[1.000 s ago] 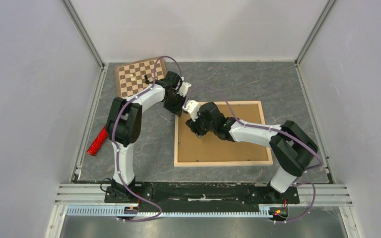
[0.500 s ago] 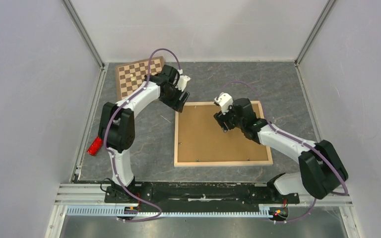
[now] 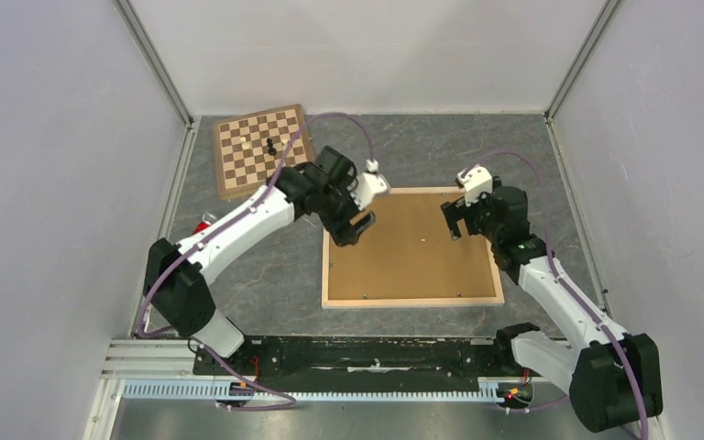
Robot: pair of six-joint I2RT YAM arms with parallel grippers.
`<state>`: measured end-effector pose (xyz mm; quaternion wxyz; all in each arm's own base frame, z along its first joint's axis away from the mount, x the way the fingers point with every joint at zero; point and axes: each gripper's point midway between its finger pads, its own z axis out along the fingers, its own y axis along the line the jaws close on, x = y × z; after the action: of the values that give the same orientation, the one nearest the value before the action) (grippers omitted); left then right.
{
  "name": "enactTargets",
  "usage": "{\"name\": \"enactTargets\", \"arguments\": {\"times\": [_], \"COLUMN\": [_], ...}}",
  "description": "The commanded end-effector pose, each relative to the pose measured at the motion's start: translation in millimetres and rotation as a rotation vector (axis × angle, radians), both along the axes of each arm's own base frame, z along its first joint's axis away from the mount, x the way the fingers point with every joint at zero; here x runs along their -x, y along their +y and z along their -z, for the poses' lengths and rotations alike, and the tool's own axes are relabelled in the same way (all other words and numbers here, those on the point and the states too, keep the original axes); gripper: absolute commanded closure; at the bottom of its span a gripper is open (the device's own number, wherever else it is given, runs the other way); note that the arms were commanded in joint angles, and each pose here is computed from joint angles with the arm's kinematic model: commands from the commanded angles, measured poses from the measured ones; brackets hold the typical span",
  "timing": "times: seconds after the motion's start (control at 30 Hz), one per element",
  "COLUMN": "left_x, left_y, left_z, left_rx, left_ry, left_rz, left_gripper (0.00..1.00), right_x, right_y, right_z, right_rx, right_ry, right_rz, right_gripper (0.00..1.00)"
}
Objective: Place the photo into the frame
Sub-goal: Install the photo frame at the center of the board, then turn over the photo frame at the center of the board.
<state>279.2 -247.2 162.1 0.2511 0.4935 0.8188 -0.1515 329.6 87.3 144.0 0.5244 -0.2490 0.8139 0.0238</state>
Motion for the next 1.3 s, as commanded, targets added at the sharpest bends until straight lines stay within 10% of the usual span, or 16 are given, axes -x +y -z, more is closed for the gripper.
{"name": "enactTargets", "arguments": {"times": [0.0,0.37,1.27], "left_x": [54,139,145], "left_y": [-26,-72,-112], "left_z": [1,66,132], "left_rx": [-0.026,-0.16,-0.298], "left_ry": [-0.009,0.001,-0.112], "left_rz": [0.182,0.428,0.361], "left_gripper": [0.2,0.24,0.51], "right_x": [6,21,29], "right_y": [-38,-132,-148], "right_z": [2,20,31], "right_rx": [0.013,-0.168,-0.223], "right_ry": [0.003,0.081,0.115], "right_rz": [0.087,0.37,0.387], "right_gripper": [0.02,0.02,0.04]}}
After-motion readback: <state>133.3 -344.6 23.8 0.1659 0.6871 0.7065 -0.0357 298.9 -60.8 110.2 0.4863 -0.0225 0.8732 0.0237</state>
